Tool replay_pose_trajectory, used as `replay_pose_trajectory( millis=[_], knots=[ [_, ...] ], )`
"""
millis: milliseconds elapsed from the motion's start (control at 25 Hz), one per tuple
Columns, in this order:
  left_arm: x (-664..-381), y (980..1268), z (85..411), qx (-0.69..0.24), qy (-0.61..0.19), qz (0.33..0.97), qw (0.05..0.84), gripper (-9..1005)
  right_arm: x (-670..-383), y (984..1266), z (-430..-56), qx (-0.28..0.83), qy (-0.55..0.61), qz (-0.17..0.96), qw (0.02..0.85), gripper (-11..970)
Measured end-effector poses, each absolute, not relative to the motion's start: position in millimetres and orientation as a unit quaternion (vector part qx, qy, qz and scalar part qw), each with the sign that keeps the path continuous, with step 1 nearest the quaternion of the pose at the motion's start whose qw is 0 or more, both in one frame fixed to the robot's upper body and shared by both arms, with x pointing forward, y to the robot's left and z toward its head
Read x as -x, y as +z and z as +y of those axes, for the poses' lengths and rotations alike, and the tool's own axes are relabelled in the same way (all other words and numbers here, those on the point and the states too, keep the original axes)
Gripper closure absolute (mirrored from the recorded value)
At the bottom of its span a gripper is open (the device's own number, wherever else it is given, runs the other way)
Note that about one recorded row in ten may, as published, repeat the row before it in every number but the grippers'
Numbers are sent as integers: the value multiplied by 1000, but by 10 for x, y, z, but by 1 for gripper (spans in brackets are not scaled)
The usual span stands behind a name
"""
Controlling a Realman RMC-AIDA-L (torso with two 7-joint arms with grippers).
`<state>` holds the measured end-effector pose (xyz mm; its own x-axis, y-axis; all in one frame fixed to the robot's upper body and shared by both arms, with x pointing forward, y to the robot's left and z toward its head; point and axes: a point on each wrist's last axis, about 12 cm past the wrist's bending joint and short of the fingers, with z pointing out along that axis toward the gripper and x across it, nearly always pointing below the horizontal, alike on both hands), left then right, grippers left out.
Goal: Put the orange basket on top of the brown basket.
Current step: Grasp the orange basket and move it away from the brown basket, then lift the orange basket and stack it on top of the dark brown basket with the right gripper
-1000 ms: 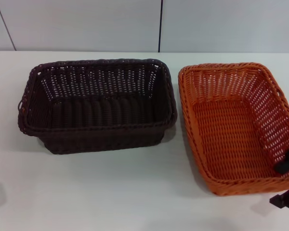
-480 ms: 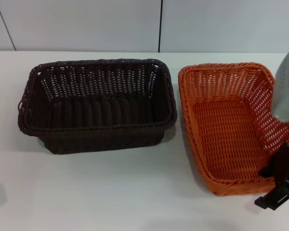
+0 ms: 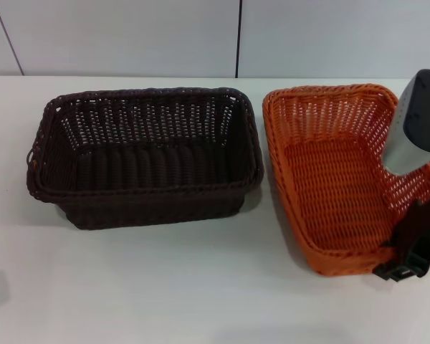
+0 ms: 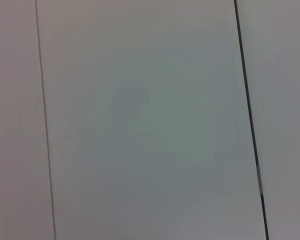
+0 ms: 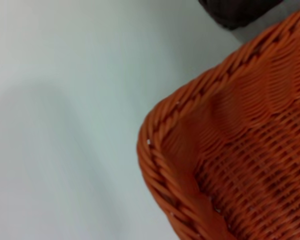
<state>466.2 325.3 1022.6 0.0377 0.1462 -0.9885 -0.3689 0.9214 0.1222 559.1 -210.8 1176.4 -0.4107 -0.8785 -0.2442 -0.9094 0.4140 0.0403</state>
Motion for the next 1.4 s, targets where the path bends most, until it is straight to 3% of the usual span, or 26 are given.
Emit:
replay_pose_trajectory(
  millis=[80, 280, 480, 680, 1040, 1200, 1280, 1400],
  knots=[
    [-4666, 10227, 3257, 82, 181, 670, 716, 266, -5600, 11808, -2067, 532, 78, 836, 105, 428],
    [-4666, 10218, 3257, 76, 182, 670, 715, 266, -5590, 11956, -2008, 523, 62, 839, 138, 662],
    [-4658, 10214, 3267, 74, 184, 671, 715, 268, -5579, 12198, -1993, 504, 30, 844, 183, 736],
    [-4650, 10205, 3274, 79, 181, 671, 714, 270, -5529, 12505, -1921, 505, -18, 831, 233, 782],
    [-4613, 10164, 3323, 97, 164, 674, 714, 271, -5504, 12744, -1662, 552, -60, 779, 292, 792],
    [-4604, 10153, 3324, 96, 165, 675, 712, 270, -5456, 12723, -1425, 647, -111, 686, 315, 793],
    [-4596, 10141, 3304, 94, 162, 678, 711, 270, -5326, 12637, -1273, 739, -148, 578, 312, 793],
    [-4591, 10128, 3274, 92, 154, 680, 710, 270, -5241, 12585, -1223, 783, -171, 513, 308, 792]
  ],
)
